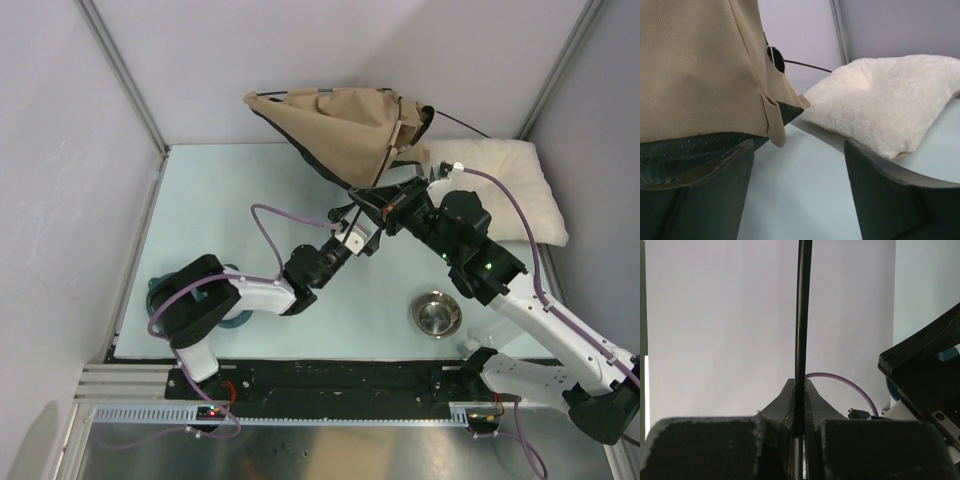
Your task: Set up the pet tent
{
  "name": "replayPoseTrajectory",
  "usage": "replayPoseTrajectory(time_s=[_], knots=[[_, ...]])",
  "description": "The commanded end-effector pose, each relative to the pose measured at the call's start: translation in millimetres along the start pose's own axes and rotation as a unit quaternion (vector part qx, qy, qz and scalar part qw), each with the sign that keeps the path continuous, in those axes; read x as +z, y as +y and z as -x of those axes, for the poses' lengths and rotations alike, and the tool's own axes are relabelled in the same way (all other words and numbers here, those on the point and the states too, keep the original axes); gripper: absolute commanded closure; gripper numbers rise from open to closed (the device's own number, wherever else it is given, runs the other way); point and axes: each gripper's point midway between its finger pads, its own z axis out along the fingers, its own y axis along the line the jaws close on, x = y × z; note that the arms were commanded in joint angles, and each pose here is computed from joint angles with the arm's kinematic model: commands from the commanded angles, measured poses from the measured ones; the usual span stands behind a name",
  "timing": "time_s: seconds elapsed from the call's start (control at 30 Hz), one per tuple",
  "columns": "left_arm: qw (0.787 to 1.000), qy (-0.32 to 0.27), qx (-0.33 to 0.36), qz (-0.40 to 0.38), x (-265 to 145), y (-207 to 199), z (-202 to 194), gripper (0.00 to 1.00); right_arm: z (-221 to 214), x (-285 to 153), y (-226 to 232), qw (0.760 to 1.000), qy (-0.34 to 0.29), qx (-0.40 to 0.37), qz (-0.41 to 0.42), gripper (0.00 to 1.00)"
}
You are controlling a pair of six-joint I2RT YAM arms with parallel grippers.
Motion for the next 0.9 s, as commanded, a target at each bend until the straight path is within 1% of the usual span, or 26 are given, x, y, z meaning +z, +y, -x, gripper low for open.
replayPoseTrajectory(time_s=[0.0, 0.03, 0.1, 0.27, 0.33, 0.43, 0.5, 0.53, 0.7, 0.87], knots=[[0.989, -0.122, -0.01, 0.08, 15, 36, 68, 0.26, 11, -5, 19, 1.0, -0.021, 0.001, 0.018, 1.0], [0.989, -0.123, -0.01, 0.085, 17, 38, 69, 0.29, 11, -5, 20, 1.0, -0.02, 0.0, 0.019, 1.0], [0.988, -0.123, -0.009, 0.093, 19, 41, 69, 0.32, 10, -4, 18, 1.0, -0.019, -0.001, 0.017, 1.0], [0.985, -0.123, -0.01, 0.117, 23, 49, 72, 0.29, 8, -4, 17, 1.0, -0.014, -0.002, 0.016, 1.0], [0.985, -0.121, -0.008, 0.122, 24, 51, 71, 0.35, 8, -3, 16, 1.0, -0.013, -0.002, 0.014, 1.0], [0.985, -0.118, -0.008, 0.125, 26, 51, 68, 0.53, 7, -2, 16, 1.0, -0.012, -0.001, 0.014, 1.0], [0.985, -0.114, -0.009, 0.127, 26, 52, 64, 0.6, 7, -2, 16, 1.0, -0.012, -0.001, 0.014, 1.0], [0.985, -0.112, -0.009, 0.129, 26, 52, 63, 0.62, 7, -2, 16, 1.0, -0.013, -0.001, 0.015, 1.0], [0.985, -0.106, -0.013, 0.137, 27, 57, 56, 0.56, 8, -2, 18, 1.0, -0.013, -0.001, 0.019, 1.0], [0.984, -0.11, -0.019, 0.138, 30, 60, 57, 0.63, 8, -2, 16, 1.0, -0.016, -0.004, 0.015, 1.0]])
